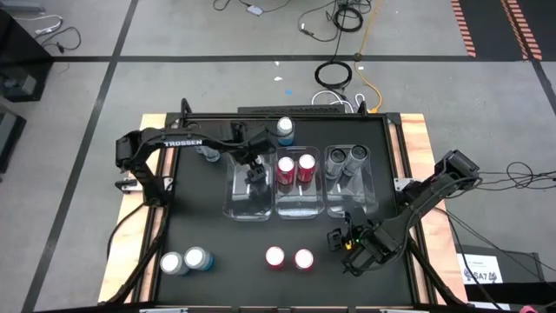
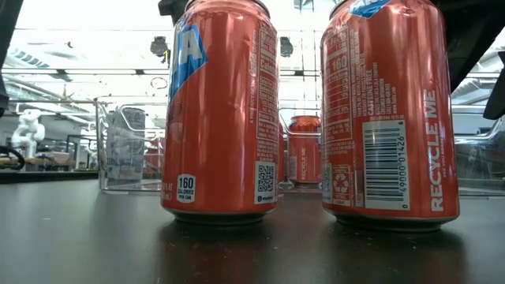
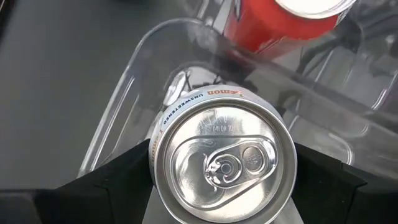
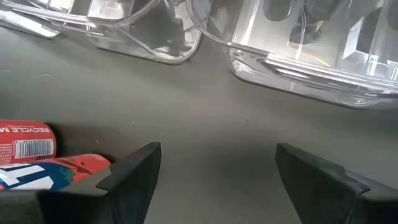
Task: Sort soda cans
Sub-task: Put the blue-white soda can into the left transparent bin
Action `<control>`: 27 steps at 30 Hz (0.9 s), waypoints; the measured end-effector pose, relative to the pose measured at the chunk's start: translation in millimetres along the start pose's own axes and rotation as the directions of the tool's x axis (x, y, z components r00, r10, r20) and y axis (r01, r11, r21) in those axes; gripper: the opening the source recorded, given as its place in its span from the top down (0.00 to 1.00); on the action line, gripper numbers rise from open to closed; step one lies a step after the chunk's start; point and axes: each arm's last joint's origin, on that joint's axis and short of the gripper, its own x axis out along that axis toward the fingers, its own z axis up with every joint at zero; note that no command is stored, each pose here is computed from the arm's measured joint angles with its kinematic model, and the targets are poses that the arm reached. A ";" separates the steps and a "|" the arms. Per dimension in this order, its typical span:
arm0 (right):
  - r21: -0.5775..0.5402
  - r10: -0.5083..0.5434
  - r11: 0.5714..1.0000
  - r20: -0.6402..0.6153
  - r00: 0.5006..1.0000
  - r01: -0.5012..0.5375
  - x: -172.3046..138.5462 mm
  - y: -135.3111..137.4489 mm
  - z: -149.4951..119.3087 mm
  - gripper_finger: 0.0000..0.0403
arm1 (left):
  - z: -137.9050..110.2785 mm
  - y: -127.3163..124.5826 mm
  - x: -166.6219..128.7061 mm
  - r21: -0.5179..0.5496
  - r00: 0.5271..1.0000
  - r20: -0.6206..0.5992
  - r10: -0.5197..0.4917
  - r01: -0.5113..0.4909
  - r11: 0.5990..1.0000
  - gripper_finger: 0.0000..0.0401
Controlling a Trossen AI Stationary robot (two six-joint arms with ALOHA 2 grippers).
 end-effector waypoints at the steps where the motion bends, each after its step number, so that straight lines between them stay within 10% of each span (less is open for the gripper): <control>1: 0.002 0.002 1.000 -0.001 1.000 -0.002 0.0 0.2 -0.1 0.23 | -0.7 -0.8 2.3 -0.003 1.000 0.005 0.002 -0.002 1.000 0.21; 27: 0.026 0.043 0.999 -0.021 0.999 -0.042 -0.1 4.5 -2.1 0.23 | -5.7 -1.4 30.0 -0.031 0.997 0.079 0.005 -0.002 1.000 0.20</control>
